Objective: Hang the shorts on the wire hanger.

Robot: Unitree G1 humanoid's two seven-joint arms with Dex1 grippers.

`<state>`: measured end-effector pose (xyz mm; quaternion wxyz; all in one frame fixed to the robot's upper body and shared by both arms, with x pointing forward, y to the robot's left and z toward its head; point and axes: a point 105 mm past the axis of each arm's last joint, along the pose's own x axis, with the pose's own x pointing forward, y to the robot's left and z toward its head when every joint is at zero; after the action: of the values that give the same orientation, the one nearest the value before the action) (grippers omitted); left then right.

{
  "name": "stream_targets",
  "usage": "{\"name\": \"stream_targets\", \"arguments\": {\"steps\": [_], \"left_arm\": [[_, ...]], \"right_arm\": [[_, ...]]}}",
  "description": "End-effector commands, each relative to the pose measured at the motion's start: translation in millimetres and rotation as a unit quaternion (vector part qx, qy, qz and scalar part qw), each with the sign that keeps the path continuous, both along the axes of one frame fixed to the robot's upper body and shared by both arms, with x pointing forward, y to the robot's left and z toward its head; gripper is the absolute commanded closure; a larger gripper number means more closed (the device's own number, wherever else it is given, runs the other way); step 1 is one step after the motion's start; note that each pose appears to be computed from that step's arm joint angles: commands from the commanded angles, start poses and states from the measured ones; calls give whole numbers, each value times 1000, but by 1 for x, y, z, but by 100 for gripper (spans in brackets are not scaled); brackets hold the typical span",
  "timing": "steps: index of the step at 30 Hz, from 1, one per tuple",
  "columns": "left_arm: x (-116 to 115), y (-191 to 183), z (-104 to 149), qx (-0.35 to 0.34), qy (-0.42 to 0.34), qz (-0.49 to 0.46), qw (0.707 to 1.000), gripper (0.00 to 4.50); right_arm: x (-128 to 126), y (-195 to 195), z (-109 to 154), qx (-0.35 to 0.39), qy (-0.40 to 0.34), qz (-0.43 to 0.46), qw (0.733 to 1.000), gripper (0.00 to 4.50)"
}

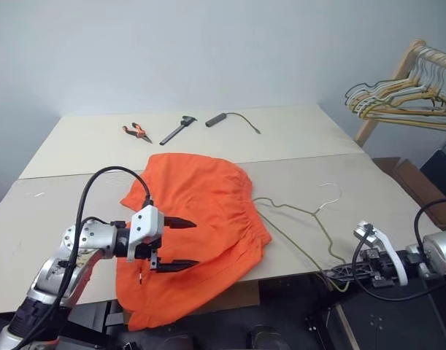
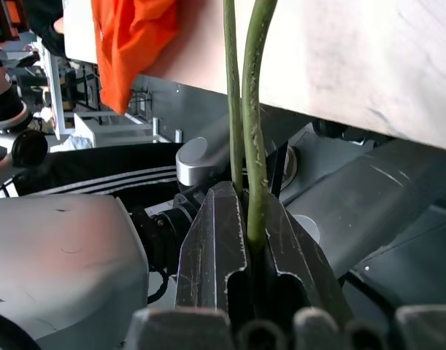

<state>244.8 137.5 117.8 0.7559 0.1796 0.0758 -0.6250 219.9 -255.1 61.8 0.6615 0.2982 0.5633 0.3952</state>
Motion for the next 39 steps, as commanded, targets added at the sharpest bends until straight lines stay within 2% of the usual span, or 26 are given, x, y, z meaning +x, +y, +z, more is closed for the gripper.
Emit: {"name": "stream_targets", "arguments": {"steps": [1, 10, 19, 27, 32, 35, 39], "left_arm": [[-2, -6, 8, -1, -26, -15, 1000, 2], [-1, -5, 8, 3, -29, -10, 1000, 2], [-2, -6, 3, 12, -33, -6, 999, 2], [2, -11, 1, 10, -37, -6, 999, 2], [-1, -11, 0, 6, -36, 0, 999, 2], [-4, -9, 0, 8, -36, 4, 999, 2], [-7, -7, -1, 8, -35, 8, 999, 2]], "right_arm": [[6, -2, 18, 17, -27, 8, 999, 450], [5, 11, 34, 53, -40, 41, 997, 450], [6, 23, 32, 65, -21, 63, 996, 450], [47, 35, 20, 42, -31, 41, 998, 450], [59, 33, 13, 13, -29, 35, 999, 450], [57, 30, 16, 12, -36, 45, 998, 450], [39, 26, 23, 20, -45, 86, 995, 450]]}}
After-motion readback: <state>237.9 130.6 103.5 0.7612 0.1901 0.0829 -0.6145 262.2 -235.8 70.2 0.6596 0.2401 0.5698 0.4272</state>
